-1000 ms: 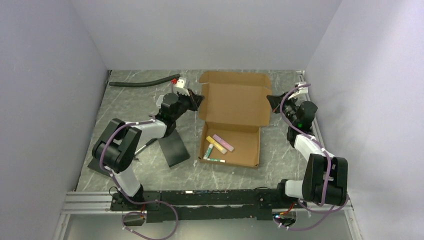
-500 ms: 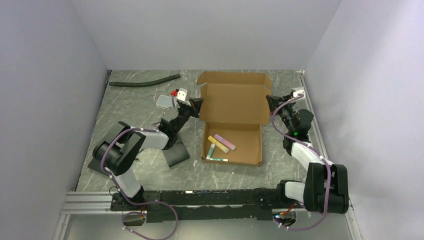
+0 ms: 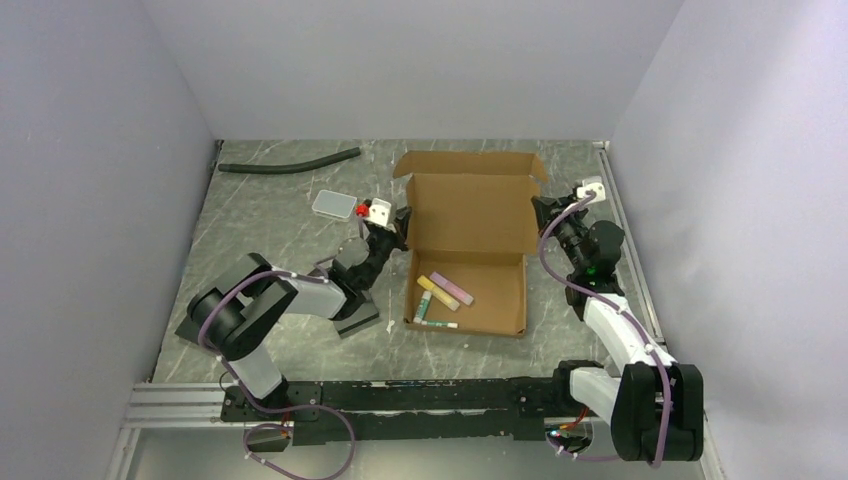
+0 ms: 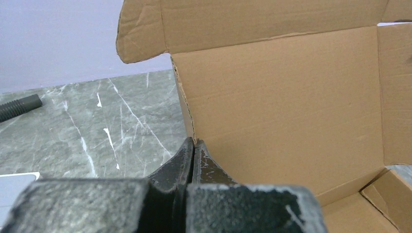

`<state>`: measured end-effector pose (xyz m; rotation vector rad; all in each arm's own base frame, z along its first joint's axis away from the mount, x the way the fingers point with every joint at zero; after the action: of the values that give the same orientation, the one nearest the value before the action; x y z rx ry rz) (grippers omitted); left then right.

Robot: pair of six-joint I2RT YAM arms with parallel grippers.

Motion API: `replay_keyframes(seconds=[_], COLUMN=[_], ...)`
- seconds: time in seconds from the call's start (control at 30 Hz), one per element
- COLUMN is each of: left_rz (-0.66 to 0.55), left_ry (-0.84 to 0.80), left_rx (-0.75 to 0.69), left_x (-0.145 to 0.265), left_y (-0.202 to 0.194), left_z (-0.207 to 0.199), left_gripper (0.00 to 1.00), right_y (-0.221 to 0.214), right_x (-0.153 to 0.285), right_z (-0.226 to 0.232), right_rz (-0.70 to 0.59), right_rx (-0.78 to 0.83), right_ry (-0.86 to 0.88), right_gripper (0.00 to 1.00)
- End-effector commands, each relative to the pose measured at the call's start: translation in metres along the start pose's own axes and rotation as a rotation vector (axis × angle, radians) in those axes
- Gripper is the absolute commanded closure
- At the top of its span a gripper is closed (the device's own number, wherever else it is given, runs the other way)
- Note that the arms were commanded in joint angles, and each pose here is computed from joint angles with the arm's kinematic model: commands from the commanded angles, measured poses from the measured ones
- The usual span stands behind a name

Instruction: Fold the paper box

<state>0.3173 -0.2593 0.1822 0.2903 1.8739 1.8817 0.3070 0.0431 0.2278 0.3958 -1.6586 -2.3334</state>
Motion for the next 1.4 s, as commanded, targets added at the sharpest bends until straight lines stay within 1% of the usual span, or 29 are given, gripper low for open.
replay_keyframes(seconds=[0.0,0.13,0.27,0.43,0.67,0.83,0.93,1.07,1.13,1.17,1.23,1.33,1.37], left_rz=[-0.095,-0.102,-0.116,-0.133,-0.135,-0.135,-0.136,-0.138,-0.14,-0.141,-0.142,-0.124,-0.11], left_ry=[0.001,0.012,0.013,0.027,0.018,0.012,0.006,0.004,0.007,0.008,0.012,0.012,0.004], left_rx=[-0.048,-0.076,-0.137,-0.182,-0.199,-0.208,-0.21,-0.214,-0.216,-0.217,-0.216,-0.195,-0.181], left_x=[0.008,0.013,0.019,0.026,0.032,0.033,0.034,0.034,0.033,0.033,0.034,0.035,0.036], left_y=[0.022,0.02,0.017,0.013,0.011,0.011,0.011,0.011,0.012,0.012,0.014,0.013,0.014], left_z=[-0.011,-0.015,-0.022,-0.023,-0.025,-0.025,-0.027,-0.027,-0.027,-0.026,-0.026,-0.025,-0.026], left_gripper=[1.0,1.0,1.0,1.0,1.0,1.0,1.0,1.0,1.0,1.0,1.0,1.0,0.96], right_y=[0.001,-0.001,-0.008,-0.006,0.009,0.02,0.024,0.027,0.028,0.03,0.03,0.034,0.035], right_x=[-0.003,0.001,0.009,0.014,0.009,0.005,-0.001,-0.009,-0.011,-0.011,-0.01,-0.008,-0.007], right_z=[0.014,0.013,0.015,0.011,0.005,0.005,0.005,0.004,0.005,0.005,0.005,0.006,0.006], right_rz=[0.078,0.138,0.215,0.253,0.273,0.267,0.277,0.329,0.355,0.36,0.368,0.324,0.298], right_rx=[0.07,0.113,0.128,0.132,0.124,0.122,0.112,0.097,0.092,0.094,0.1,0.126,0.138], right_ry=[0.055,0.048,0.06,0.011,-0.073,-0.089,-0.096,-0.092,-0.091,-0.085,-0.087,-0.086,-0.087], right_gripper=[0.91,0.88,0.85,0.78,0.68,0.66,0.69,0.79,0.9,1.0,1.0,1.0,1.0])
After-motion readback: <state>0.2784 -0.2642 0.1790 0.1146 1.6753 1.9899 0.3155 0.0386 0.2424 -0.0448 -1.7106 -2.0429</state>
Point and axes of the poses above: each gripper's point midway between its finger pads, its own x axis back along the fingers, its own z axis along the line the jaws close on, y = z × x, the point moved 6 cm from there along x, back along the fingers, and after that the axes turned 12 degrees about -x, right-handed, at the moved point
